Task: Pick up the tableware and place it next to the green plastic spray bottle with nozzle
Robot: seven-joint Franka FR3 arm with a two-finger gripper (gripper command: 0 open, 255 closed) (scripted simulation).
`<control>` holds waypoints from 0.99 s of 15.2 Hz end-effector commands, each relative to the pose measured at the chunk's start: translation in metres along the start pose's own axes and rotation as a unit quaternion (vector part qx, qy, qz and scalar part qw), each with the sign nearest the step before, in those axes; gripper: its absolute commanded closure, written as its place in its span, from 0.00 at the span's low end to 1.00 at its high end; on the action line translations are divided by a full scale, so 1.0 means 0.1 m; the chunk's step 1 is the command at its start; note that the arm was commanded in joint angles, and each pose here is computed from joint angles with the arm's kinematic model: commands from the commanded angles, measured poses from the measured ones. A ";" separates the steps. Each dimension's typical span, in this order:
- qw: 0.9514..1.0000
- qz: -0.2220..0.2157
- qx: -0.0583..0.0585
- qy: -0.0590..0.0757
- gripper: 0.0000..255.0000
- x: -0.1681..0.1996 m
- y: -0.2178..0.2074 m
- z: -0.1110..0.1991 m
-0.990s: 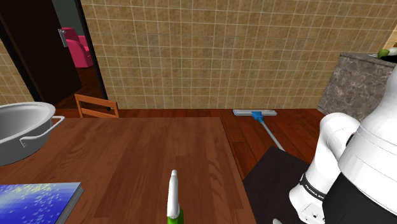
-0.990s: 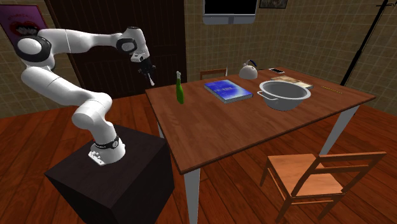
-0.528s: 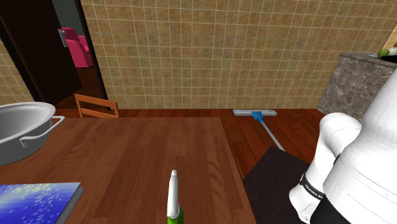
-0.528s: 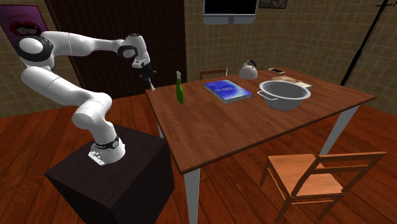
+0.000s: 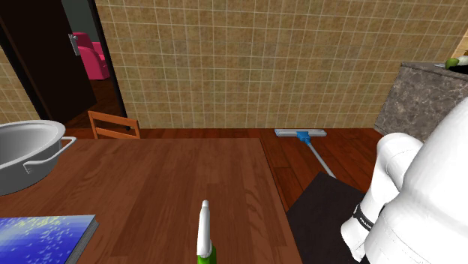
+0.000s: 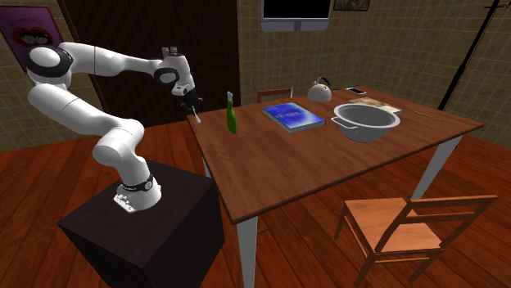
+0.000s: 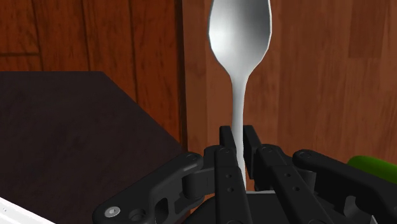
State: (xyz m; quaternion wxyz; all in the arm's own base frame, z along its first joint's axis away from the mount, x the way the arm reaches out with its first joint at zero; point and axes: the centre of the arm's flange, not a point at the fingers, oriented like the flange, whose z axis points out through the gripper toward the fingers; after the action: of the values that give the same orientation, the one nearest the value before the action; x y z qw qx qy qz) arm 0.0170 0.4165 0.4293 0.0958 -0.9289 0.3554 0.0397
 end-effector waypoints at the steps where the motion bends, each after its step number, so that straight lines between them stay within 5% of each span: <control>1: 1.000 0.000 0.000 0.000 1.00 0.02 0.02 0.11; 15: 1.000 0.000 0.000 0.000 1.00 0.12 0.13 0.82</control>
State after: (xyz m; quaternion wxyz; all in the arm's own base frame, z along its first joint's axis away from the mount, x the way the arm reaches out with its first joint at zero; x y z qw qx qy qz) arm 0.0164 0.4164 0.3492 0.0957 -0.9289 0.3555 0.0398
